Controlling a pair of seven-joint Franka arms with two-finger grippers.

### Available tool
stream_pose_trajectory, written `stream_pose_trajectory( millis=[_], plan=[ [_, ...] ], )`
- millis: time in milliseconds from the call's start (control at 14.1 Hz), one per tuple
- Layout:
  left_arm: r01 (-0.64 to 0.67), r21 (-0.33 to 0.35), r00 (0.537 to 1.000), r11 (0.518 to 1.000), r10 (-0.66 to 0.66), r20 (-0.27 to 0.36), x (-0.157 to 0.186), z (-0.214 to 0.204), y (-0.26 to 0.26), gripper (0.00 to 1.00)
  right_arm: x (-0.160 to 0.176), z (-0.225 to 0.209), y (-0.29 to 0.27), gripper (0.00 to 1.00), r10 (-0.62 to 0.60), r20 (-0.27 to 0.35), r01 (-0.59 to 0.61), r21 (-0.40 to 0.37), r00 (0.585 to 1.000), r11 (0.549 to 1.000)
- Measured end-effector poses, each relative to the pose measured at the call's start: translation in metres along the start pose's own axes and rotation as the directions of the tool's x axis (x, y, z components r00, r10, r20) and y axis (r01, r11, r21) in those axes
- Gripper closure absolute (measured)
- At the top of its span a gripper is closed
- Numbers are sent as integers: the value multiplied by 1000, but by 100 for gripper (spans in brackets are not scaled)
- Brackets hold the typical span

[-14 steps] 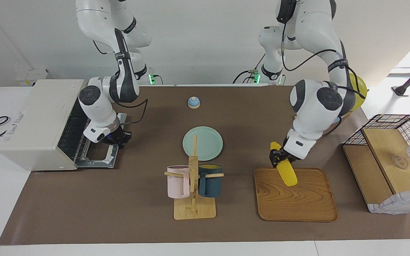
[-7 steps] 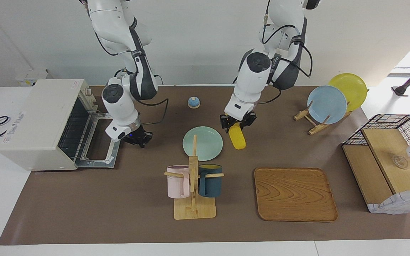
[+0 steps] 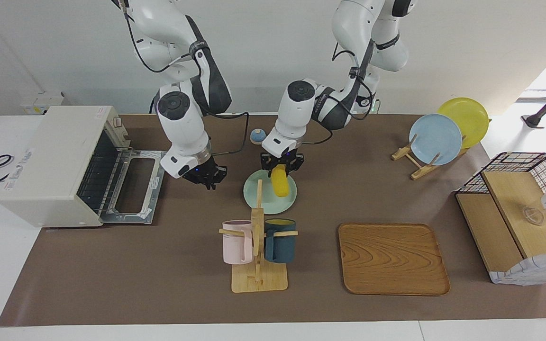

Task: Put corn in oven
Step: 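Carry the corn over the plate while the right gripper grasps it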

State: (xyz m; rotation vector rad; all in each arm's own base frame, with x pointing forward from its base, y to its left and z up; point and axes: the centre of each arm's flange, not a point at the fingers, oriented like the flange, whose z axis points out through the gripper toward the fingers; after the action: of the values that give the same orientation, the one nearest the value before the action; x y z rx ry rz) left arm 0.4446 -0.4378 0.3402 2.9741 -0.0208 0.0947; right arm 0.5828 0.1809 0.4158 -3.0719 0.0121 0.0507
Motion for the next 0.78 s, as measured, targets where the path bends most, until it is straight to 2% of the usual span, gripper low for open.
stream_pose_trajectory(
  millis=[213, 285, 356, 498, 569, 711, 782],
  plan=[
    [1, -9, 1000, 1000, -2, -10, -6, 22, 9, 44, 13, -21, -6, 72, -3, 15, 3, -1, 1000, 1000],
    [3, -9, 1000, 1000, -3, -11, -6, 22, 8, 44, 15, -19, -6, 65, -3, 18, 3, -2, 1000, 1000],
    [5, -8, 1000, 1000, -5, -11, -4, 22, 7, 35, 16, -16, -6, 65, -3, 23, 3, -3, 1000, 1000],
    [11, 4, 1000, 1000, -11, -3, -1, 19, 3, 13, 17, -12, -6, 50, -2, 28, 2, -4, 1000, 1000],
    [13, 13, 1000, 1000, -13, 5, 4, 9, -2, 1, 17, -12, -6, 50, -2, 28, 2, -5, 1000, 1000],
    [6, 33, 1000, 999, -7, 25, 25, -32, -29, 0, 17, -12, -8, 55, -3, 26, 3, -4, 1000, 1000],
    [13, 39, 999, 999, -14, 30, 38, -58, -49, 0, 16, -13, -14, 62, 0, 19, 0, -2, 1000, 1000]
  ],
)
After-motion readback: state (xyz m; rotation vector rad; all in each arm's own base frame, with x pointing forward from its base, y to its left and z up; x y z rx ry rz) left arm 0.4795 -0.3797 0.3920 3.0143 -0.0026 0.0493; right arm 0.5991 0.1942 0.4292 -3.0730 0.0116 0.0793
